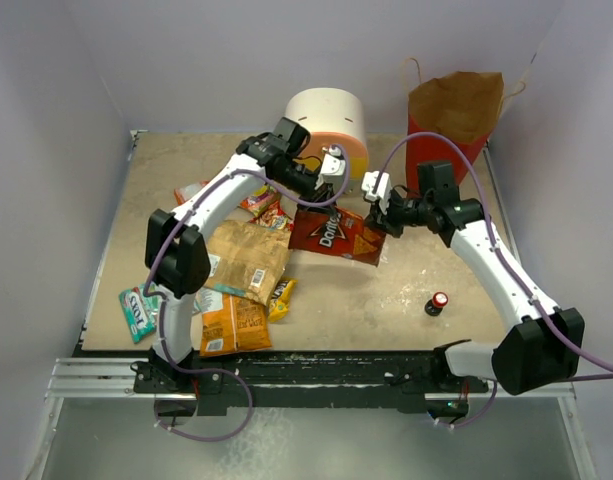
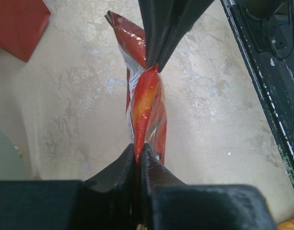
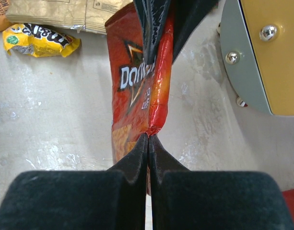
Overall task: Place the snacks into the paper bag
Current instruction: Pick up the snack from the center of the board, then move the paper bag to the center of the board.
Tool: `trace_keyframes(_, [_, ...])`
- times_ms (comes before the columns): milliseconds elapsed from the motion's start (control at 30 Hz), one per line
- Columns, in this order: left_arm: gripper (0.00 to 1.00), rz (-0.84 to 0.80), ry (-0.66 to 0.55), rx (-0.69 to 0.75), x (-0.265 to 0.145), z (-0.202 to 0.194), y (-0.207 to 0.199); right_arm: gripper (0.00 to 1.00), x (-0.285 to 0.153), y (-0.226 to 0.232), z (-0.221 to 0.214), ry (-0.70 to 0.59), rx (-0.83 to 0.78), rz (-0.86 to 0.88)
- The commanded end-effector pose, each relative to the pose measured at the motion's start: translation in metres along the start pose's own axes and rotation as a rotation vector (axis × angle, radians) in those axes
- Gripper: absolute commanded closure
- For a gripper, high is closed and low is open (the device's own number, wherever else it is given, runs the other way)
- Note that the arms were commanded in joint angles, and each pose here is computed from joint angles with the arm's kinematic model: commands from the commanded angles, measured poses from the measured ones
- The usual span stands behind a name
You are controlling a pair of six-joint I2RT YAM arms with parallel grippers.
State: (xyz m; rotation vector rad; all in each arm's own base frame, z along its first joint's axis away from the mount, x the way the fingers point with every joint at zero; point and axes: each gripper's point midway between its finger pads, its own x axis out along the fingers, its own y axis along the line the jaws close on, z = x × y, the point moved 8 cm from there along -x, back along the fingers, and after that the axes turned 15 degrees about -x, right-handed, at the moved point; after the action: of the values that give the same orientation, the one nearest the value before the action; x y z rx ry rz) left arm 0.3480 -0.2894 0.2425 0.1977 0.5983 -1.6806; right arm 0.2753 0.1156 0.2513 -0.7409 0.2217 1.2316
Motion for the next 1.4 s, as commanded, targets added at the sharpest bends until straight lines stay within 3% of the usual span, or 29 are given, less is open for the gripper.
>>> trace_keyframes(0, [0.97,-0.007,-0.062,0.074,-0.017,0.034,-0.019,0.88,-0.006,-0.009,0.013,-0.025,0.023,-0.075])
trace_keyframes(133, [1.0,0.09,-0.05,0.083,-0.038,0.049,-0.032,0.56,-0.019,-0.018,0.027,-0.028,0.059,-0.137])
trace_keyframes(200, [1.0,0.158,-0.049,0.094,-0.052,0.057,-0.039,0.32,-0.03,-0.025,0.037,-0.029,0.063,-0.192])
trace_keyframes(267, [1.0,0.238,-0.052,0.1,-0.069,0.066,-0.046,0.25,-0.046,-0.033,0.047,-0.033,0.069,-0.256])
trace_keyframes(433, [1.0,0.444,-0.069,0.1,-0.109,0.084,-0.07,0.23,-0.092,-0.063,0.058,0.005,0.101,-0.494])
trace_keyframes(700, [1.0,0.686,-0.122,0.149,-0.158,0.103,-0.113,0.18,-0.123,-0.12,0.032,0.313,0.087,-0.76])
trace_keyframes(1133, [1.0,0.781,-0.158,0.146,-0.173,0.104,-0.129,0.16,-0.12,-0.177,-0.007,0.531,0.06,-0.709])
trace_keyframes(1367, [1.0,0.811,-0.169,0.134,-0.173,0.102,-0.124,0.18,-0.113,-0.181,-0.033,0.522,0.145,-0.487])
